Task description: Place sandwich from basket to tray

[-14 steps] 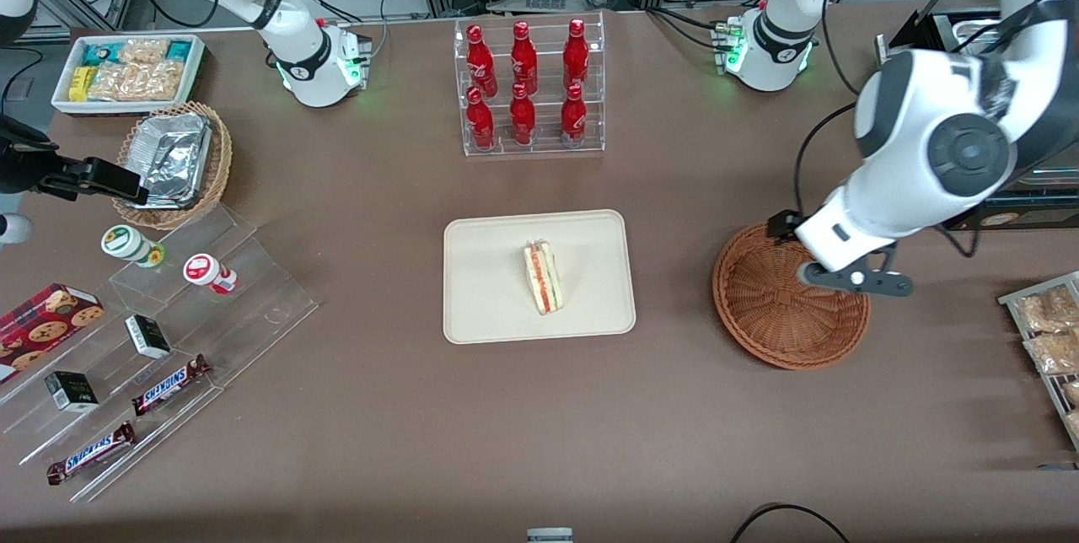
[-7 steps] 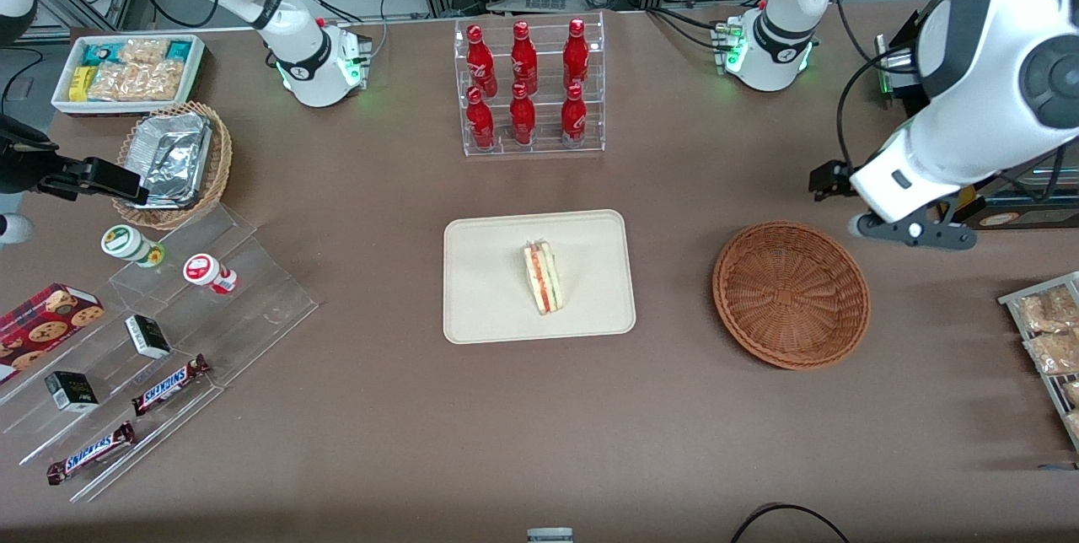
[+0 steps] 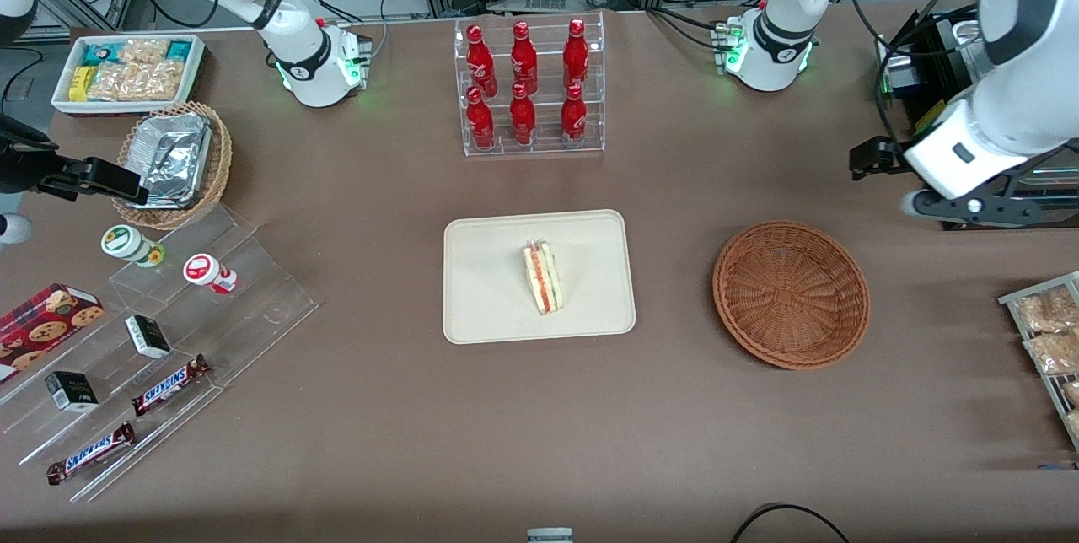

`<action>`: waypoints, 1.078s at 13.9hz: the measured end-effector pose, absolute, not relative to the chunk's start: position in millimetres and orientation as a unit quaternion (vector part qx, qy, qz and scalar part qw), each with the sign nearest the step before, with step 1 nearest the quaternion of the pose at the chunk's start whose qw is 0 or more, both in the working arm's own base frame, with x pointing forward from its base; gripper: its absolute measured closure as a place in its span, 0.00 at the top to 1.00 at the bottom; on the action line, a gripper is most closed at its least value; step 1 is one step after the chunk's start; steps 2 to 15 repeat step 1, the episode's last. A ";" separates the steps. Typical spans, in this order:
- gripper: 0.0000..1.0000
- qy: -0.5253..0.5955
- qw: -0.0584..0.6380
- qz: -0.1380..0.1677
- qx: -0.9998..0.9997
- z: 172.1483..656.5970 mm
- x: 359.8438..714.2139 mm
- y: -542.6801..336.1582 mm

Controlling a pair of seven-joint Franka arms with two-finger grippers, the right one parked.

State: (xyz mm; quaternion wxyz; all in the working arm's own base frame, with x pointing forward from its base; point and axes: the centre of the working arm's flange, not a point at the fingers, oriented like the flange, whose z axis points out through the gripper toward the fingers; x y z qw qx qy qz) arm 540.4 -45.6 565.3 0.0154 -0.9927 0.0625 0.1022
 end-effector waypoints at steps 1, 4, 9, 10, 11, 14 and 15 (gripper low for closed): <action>1.00 0.057 0.014 0.103 -0.993 568.0 538.9 -36.6; 1.00 0.057 0.014 0.103 -0.993 568.0 538.9 -36.6; 1.00 0.057 0.014 0.103 -0.993 568.0 538.9 -36.6; 1.00 0.057 0.014 0.103 -0.993 568.0 538.9 -36.6; 1.00 0.057 0.014 0.103 -0.993 568.0 538.9 -36.6; 1.00 0.057 0.014 0.103 -0.993 568.0 538.9 -36.6; 1.00 0.057 0.014 0.103 -0.993 568.0 538.9 -36.6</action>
